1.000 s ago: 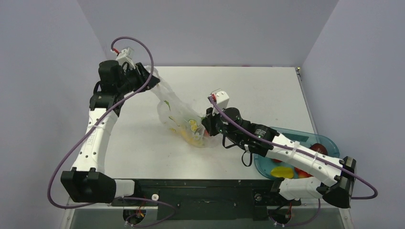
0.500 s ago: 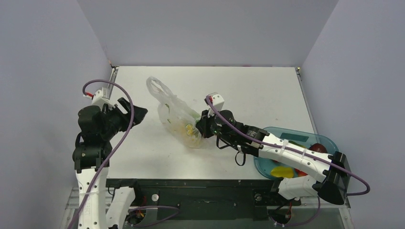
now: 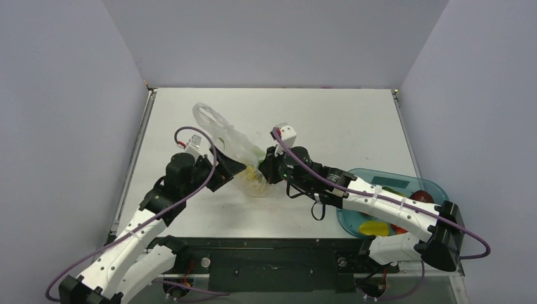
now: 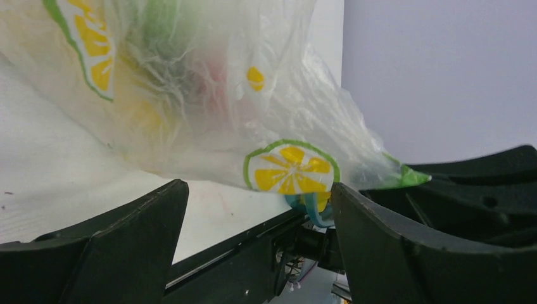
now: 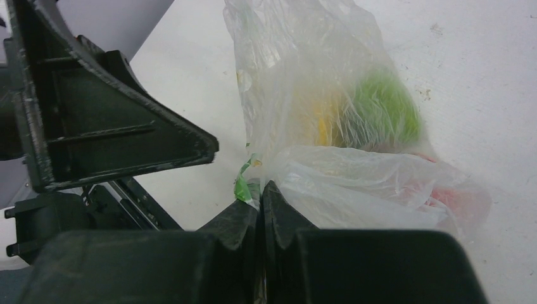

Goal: Take the fake fruits out of the plastic bag
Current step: Adjust the plastic bag at the center of the board.

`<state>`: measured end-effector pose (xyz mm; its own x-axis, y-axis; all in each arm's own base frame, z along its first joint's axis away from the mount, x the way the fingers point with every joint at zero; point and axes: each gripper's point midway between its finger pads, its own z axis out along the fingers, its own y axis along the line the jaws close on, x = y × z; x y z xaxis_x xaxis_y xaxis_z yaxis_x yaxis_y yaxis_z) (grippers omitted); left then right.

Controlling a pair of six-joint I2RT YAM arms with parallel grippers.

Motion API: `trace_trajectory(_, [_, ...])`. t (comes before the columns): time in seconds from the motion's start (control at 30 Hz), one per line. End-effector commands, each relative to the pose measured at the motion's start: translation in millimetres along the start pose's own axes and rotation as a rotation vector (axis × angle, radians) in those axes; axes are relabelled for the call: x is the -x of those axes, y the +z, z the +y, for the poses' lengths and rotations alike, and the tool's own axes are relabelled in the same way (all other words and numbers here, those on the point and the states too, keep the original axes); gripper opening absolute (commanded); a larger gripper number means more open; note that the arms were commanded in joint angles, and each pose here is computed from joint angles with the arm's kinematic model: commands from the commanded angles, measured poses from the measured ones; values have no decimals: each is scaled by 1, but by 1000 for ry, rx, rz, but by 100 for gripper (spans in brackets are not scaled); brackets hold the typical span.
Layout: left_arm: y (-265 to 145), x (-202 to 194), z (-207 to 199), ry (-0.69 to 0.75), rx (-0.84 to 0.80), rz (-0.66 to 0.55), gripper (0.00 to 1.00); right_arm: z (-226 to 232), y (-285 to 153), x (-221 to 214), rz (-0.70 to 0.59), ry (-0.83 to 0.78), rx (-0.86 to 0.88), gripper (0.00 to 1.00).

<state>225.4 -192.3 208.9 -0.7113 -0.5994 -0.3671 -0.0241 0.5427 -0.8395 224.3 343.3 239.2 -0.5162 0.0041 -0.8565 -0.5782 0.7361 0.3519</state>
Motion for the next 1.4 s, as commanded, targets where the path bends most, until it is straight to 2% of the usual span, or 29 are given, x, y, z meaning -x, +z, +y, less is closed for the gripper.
trace_trajectory(0.0, [19,42,-32,-56,-13,-202,80,15,-4,15,-54,29,49,0])
trace_trajectory(0.23, [31,61,-20,-162,46,-318,80,20,-8,14,-59,30,61,0])
trace_trajectory(0.37, [38,64,-19,-173,51,-329,78,21,-9,11,-56,29,62,0])
trace_trajectory(0.47, [44,58,-16,-165,52,-298,66,24,-8,8,-55,29,70,0])
trace_trajectory(0.63, [37,59,-22,-127,-35,-325,26,27,-8,-3,-22,13,88,2])
trace_trajectory(0.73, [30,59,-31,-41,-84,-320,16,25,-11,-6,1,-21,83,22])
trace_trajectory(0.77, [26,61,-34,-24,-113,-327,10,23,-13,-9,20,-48,79,30])
trace_trajectory(0.83, [22,60,-38,44,-159,-315,0,20,-19,-8,35,-89,74,40])
trace_trajectory(0.9, [18,60,-40,99,-198,-290,0,16,-28,0,33,-127,53,51])
trace_trajectory(0.97, [14,60,-39,162,-222,-261,0,12,-35,11,31,-156,34,57])
trace_trajectory(1.17, [10,57,-38,359,-288,-126,0,1,-44,56,-41,-165,-18,63])
trace_trajectory(1.27, [15,58,-35,469,-267,-46,0,-9,-38,75,-77,-118,-38,66])
trace_trajectory(1.37, [17,52,-29,516,-241,42,0,-21,-25,91,-104,-108,-121,66])
